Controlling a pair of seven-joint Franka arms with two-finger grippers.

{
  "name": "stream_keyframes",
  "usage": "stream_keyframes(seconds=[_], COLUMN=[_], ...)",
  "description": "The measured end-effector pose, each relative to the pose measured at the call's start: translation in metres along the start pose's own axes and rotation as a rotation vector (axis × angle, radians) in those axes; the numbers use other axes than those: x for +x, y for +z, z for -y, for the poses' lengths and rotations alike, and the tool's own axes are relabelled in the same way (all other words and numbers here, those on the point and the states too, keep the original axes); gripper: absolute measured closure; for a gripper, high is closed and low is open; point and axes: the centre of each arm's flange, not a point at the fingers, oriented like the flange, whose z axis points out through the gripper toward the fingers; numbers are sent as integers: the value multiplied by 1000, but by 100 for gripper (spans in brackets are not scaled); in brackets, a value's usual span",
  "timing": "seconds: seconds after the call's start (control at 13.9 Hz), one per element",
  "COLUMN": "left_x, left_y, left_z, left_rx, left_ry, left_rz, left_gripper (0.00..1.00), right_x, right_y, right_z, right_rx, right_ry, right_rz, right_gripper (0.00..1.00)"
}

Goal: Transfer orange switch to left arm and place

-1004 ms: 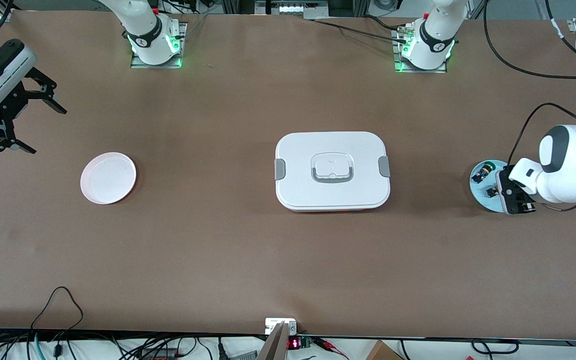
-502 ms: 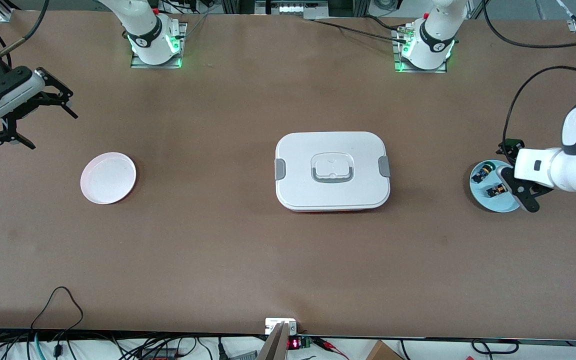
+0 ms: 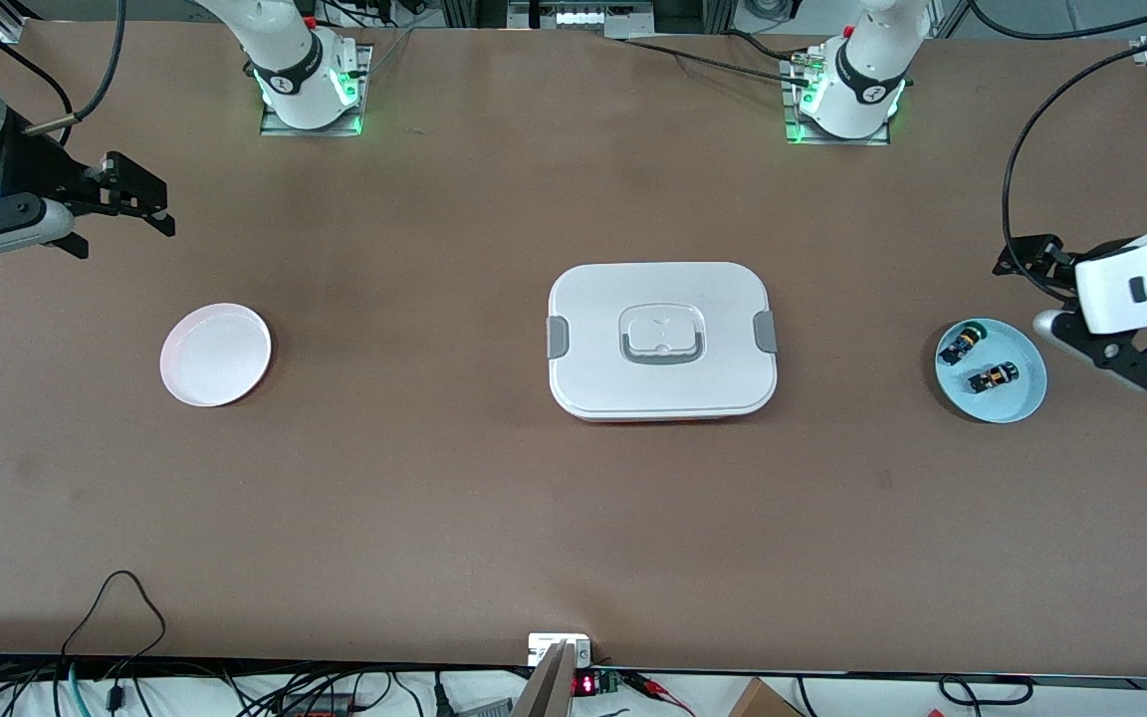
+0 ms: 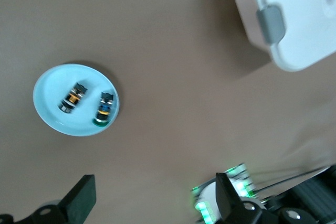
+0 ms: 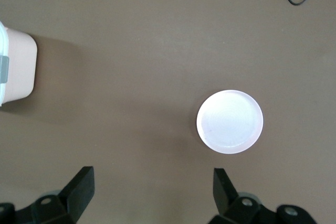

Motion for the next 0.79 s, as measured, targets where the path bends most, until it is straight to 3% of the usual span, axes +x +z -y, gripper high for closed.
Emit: stream_keyframes(seconds=[0.14, 0.36, 0.57, 0.79], left_x=[-15, -30, -46, -58], left_y=[-21, -27, -11, -5], left_z=[-14, -31, -38, -49], left_rx=[17, 101, 133, 142], left_ry=[-133, -330, -366, -356], left_rz=[-60, -223, -326, -350], left_gripper=[0, 0, 0, 0], right_x=[-1, -1, -1, 0], right_y=[-1, -2, -4, -8], right_z=[1, -3, -3, -3], right_rx=[-1, -45, -57, -59], right_ry=[33, 42, 42, 41], right_rz=[1, -1, -4, -15], right_gripper=[0, 0, 0, 0])
